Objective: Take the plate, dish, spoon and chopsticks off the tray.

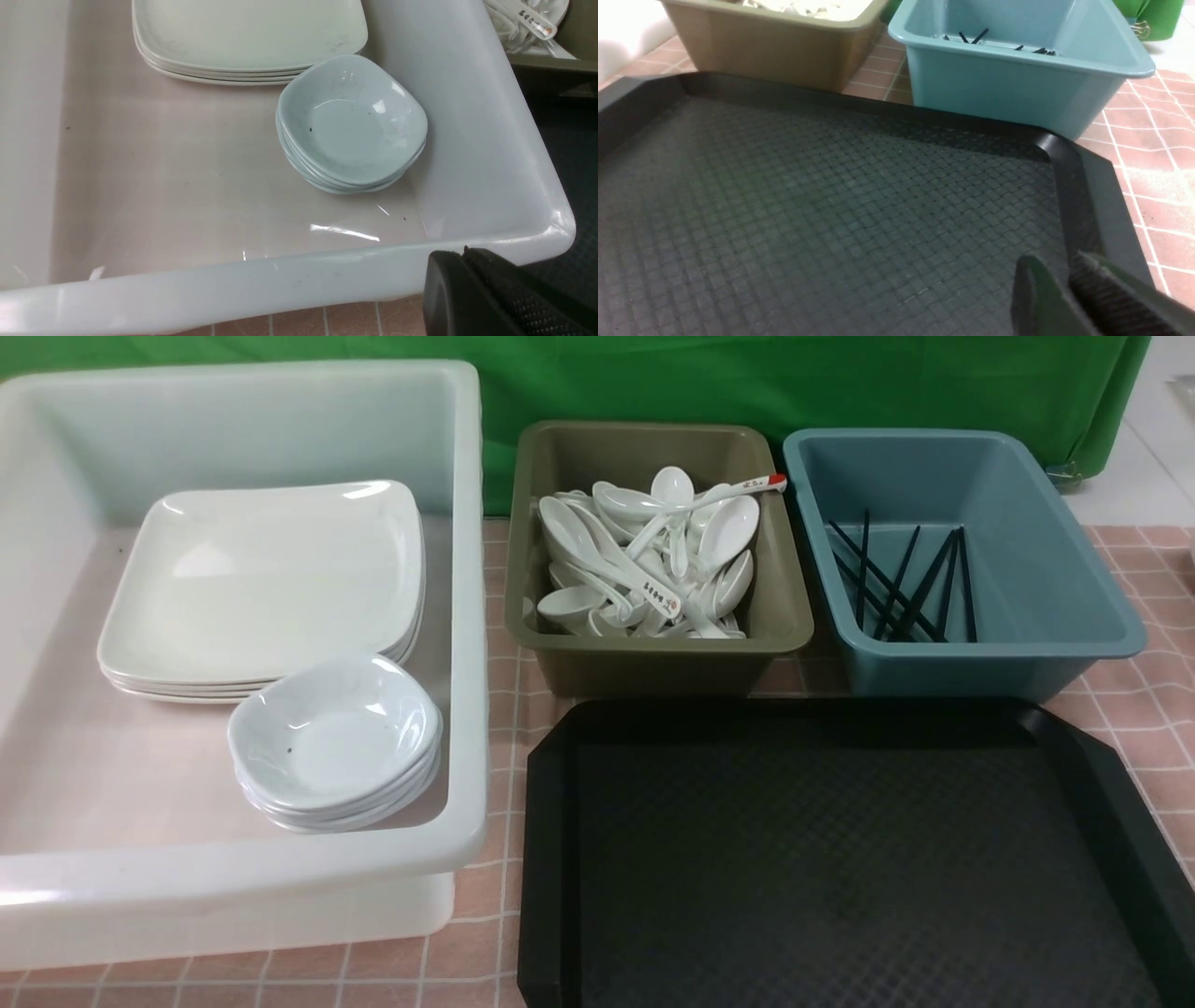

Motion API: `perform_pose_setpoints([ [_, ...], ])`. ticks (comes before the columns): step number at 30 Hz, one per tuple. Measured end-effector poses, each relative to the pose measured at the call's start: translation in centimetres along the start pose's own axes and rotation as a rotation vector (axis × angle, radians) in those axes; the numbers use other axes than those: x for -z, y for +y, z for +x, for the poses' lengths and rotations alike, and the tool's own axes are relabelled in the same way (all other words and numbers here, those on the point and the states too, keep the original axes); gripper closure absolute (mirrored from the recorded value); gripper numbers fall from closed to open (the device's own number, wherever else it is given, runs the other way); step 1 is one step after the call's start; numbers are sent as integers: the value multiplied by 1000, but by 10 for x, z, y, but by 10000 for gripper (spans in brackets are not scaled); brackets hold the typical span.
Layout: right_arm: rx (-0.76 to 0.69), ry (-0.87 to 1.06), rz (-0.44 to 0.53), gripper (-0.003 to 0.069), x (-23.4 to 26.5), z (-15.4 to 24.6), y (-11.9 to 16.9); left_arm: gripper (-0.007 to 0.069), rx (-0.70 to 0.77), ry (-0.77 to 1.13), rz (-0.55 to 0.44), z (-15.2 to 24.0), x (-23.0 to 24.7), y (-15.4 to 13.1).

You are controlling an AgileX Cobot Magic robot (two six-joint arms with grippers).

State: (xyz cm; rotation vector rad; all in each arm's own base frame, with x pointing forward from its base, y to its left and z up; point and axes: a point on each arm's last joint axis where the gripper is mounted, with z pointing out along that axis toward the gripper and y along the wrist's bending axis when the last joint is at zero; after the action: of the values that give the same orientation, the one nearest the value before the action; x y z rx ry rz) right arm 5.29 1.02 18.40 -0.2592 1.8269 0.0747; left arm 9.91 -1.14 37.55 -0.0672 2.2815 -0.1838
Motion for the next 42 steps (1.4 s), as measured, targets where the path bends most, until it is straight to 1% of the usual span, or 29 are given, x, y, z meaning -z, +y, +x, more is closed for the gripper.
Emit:
perform_pose_setpoints([
  [2, 0, 0, 0, 495, 0, 0, 0, 627, -4, 10, 13, 1, 0, -1],
  [6, -1, 0, 2, 485, 0, 0, 0, 626, -29, 29, 137, 10, 10, -12],
  [8, -1, 0, 2, 482, 0, 0, 0, 626, -52, -19, 208, 16, 23, -18],
  [10, -1, 0, 2, 479, 0, 0, 0, 626, -71, -85, 259, 23, 38, -22],
  [12, -1, 0, 2, 475, 0, 0, 0, 626, -100, -180, 282, 28, 53, -24],
  [15, -1, 0, 2, 472, 0, 0, 0, 626, -123, -323, 282, 31, 69, -23],
  [18, -1, 0, 2, 465, 0, 0, 0, 626, -104, -509, 273, 30, 80, -21],
  [21, -1, 0, 2, 462, 0, 0, 0, 626, -78, -595, 270, 26, 78, -19],
  [29, -1, 1, 2, 447, 0, 0, 0, 625, -87, -603, 220, 25, 65, -14],
  [31, -1, 1, 2, 437, 0, 0, 0, 625, -126, -595, 178, 26, 61, -11],
  [32, -1, 1, 2, 436, 0, 0, 0, 625, -131, -594, 174, 27, 60, -11],
  [34, -1, 1, 2, 432, 0, 0, 0, 625, -180, -593, 124, 27, 58, -8],
  [36, -1, 1, 2, 428, 0, 0, 0, 624, -202, -591, 101, 27, 57, -6],
  [40, -1, 1, 2, 423, 0, 0, 0, 624, -205, -616, 91, 25, 57, -6],
  [42, -1, 1, 2, 422, 0, 0, 0, 623, -185, -652, 96, 25, 49, -5],
])
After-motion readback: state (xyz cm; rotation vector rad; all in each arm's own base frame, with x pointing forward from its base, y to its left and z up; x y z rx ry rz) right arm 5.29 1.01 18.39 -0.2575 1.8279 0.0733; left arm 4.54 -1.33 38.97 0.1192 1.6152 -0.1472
